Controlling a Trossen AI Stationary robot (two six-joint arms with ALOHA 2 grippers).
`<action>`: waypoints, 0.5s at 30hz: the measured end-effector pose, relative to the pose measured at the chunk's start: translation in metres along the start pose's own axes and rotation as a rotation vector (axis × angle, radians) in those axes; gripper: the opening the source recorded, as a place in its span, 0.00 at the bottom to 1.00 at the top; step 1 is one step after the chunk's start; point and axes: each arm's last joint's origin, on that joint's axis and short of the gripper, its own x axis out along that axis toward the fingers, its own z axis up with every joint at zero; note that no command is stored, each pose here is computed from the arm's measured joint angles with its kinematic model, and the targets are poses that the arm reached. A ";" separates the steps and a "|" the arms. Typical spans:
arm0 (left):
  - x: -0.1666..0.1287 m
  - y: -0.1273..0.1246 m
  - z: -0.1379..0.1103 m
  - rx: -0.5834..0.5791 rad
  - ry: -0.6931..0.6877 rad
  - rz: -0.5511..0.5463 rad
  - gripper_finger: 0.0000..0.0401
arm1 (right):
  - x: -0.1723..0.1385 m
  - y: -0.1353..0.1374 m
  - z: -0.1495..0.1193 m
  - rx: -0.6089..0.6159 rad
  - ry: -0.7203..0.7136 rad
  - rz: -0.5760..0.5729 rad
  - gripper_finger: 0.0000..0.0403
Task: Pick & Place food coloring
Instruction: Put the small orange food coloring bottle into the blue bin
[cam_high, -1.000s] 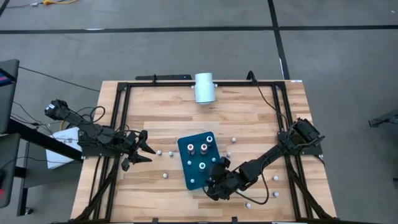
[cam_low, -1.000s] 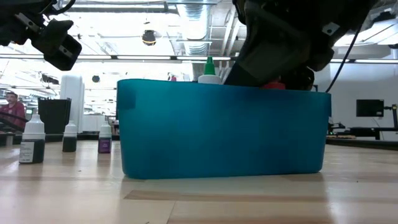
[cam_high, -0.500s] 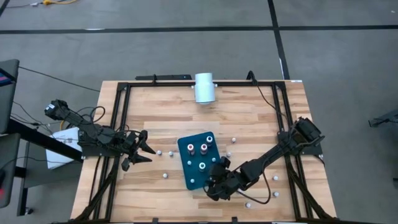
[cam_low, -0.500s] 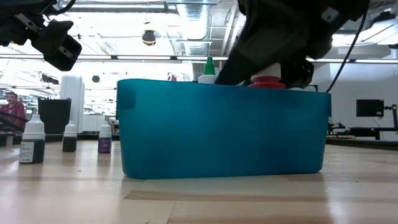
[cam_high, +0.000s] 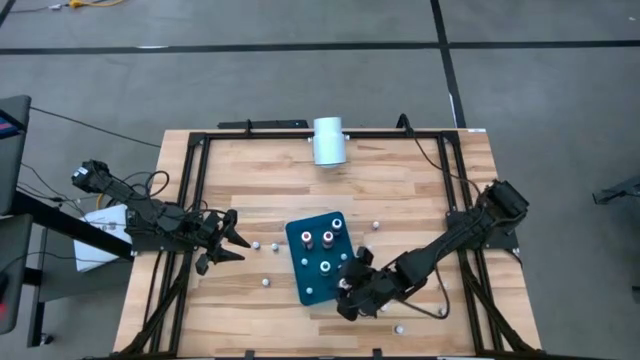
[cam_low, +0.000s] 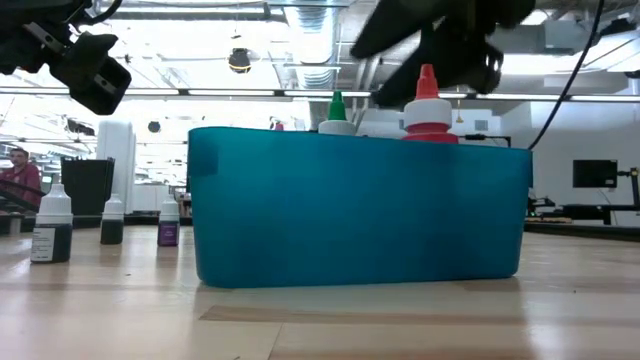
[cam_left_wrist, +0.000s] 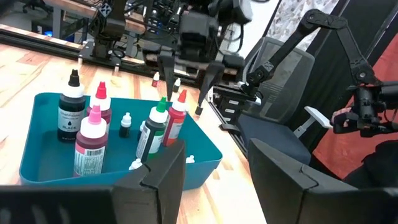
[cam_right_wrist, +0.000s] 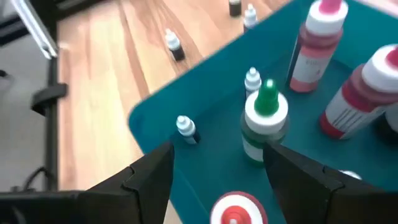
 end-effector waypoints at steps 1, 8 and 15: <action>0.000 0.000 0.000 0.000 0.000 0.000 0.41 | -0.004 0.000 0.003 0.001 -0.007 0.008 0.58; 0.000 0.000 0.000 -0.003 0.000 0.000 0.41 | -0.048 -0.005 0.027 -0.018 -0.052 0.063 0.58; 0.000 0.000 0.000 -0.008 -0.001 -0.001 0.41 | -0.093 -0.021 0.031 -0.001 0.004 0.035 0.58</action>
